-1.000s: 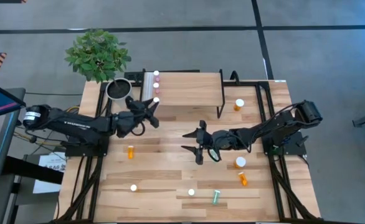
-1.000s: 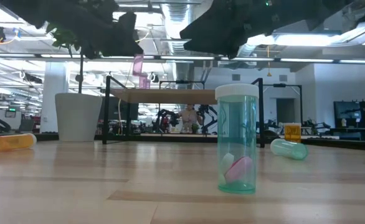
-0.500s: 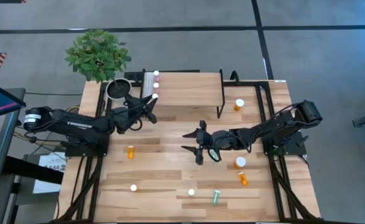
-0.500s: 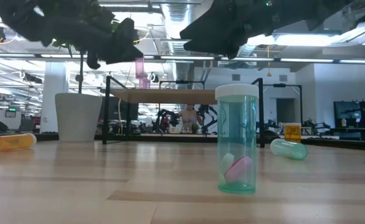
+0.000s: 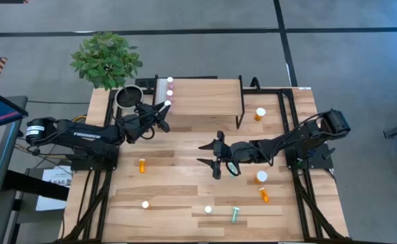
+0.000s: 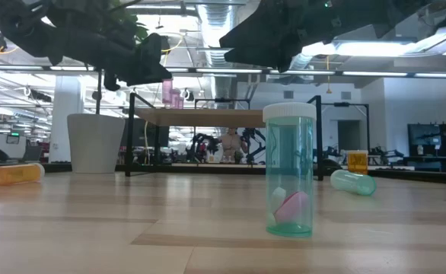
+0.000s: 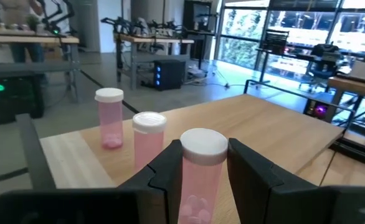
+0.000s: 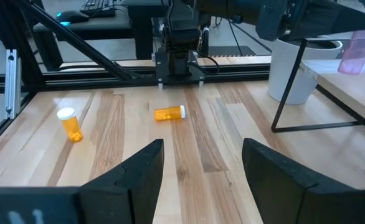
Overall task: Pick and place medicine bottles onto shelf by color
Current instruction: Put the pink pill bottle aligned with the other pink pill bottles on the shelf
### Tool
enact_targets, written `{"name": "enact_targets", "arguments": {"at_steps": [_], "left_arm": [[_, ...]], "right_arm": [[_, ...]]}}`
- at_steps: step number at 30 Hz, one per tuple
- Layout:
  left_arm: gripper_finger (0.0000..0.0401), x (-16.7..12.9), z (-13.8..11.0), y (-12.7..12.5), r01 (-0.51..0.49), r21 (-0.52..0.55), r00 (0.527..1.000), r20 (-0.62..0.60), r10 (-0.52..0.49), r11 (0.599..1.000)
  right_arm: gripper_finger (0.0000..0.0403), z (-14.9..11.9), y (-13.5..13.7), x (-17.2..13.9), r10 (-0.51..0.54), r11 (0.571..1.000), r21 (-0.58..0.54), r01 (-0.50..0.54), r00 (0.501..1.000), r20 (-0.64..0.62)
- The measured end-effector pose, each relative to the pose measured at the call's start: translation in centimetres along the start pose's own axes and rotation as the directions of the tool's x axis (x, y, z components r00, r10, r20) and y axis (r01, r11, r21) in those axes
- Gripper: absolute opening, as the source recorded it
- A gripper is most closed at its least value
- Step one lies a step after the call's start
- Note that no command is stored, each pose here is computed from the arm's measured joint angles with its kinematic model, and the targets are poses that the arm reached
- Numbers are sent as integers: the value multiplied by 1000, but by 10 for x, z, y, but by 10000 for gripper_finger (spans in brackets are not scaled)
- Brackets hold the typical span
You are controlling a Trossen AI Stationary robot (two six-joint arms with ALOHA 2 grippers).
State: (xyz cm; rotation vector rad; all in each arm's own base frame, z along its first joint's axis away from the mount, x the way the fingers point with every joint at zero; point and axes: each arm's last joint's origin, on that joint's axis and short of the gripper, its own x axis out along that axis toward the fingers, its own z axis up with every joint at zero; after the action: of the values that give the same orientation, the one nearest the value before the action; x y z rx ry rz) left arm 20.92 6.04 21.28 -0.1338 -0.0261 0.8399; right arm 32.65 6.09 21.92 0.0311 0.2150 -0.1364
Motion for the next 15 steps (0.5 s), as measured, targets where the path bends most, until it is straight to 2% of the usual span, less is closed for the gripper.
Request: {"name": "enact_targets", "arguments": {"at_steps": [15], "left_arm": [[93, 9, 0, 12, 69, -12, 997, -26, -70, 998]], "right_arm": [[238, 0, 0, 0, 1, 1000, 3, -1, 1000, 3]]}}
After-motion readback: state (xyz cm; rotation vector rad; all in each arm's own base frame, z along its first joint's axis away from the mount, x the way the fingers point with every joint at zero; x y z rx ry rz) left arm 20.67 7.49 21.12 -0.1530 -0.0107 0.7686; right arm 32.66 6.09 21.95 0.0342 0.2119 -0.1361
